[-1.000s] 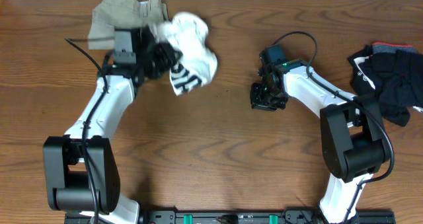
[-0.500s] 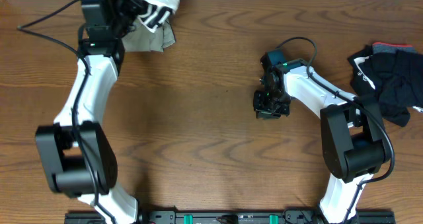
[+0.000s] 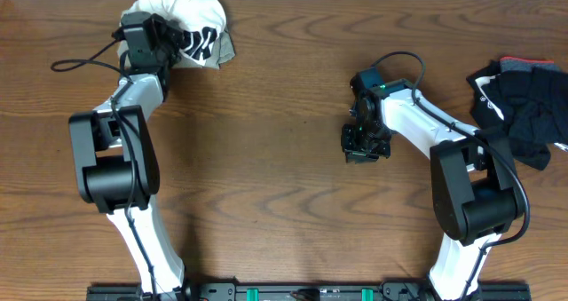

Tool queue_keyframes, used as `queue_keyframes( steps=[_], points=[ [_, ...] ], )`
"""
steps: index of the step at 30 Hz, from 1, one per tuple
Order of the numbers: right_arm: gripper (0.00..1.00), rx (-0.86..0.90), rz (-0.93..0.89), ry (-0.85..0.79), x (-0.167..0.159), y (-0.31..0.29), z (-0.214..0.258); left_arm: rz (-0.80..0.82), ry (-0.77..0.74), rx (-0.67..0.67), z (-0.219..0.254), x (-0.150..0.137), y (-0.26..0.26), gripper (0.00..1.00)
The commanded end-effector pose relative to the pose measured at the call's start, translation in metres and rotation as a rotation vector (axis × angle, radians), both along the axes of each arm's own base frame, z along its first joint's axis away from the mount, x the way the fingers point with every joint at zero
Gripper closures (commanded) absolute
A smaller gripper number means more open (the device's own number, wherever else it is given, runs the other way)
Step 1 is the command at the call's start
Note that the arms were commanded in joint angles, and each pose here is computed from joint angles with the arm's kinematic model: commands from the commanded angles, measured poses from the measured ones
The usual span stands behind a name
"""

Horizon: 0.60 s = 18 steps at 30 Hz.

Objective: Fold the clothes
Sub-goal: 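Carry the bundle with the left gripper onto the khaki pants at top left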

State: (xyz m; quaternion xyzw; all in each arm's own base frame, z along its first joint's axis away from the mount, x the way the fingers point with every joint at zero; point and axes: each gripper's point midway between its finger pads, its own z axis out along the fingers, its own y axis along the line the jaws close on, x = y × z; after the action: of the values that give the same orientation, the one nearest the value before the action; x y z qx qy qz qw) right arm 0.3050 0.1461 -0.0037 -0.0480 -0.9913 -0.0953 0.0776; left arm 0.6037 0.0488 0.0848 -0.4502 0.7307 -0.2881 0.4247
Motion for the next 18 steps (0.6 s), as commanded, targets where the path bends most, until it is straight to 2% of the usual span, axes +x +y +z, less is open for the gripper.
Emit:
queue_keyframes(
  steps=[1,3,5,6,11,18],
  points=[
    [0.81,-0.058,0.011,0.042,-0.011,-0.013,-0.016,0.030,0.023,0.006,-0.016,0.003,0.006,0.84],
    [0.81,-0.058,0.011,0.041,-0.010,-0.013,-0.016,0.029,0.039,0.005,-0.020,0.002,0.006,0.60],
    [0.81,-0.056,0.010,0.044,-0.011,-0.013,-0.016,0.024,0.039,0.002,-0.020,0.001,0.005,0.14],
    [0.81,-0.048,0.009,0.049,-0.012,-0.012,-0.016,0.012,0.036,-0.006,-0.018,0.001,0.004,0.02],
    [0.81,-0.009,0.005,0.061,-0.014,-0.005,-0.014,-0.048,0.059,-0.026,-0.010,-0.008,0.010,0.02],
    [0.81,0.012,0.003,0.067,-0.015,-0.002,-0.013,0.019,0.228,-0.023,0.014,-0.058,0.048,0.02]
  ],
)
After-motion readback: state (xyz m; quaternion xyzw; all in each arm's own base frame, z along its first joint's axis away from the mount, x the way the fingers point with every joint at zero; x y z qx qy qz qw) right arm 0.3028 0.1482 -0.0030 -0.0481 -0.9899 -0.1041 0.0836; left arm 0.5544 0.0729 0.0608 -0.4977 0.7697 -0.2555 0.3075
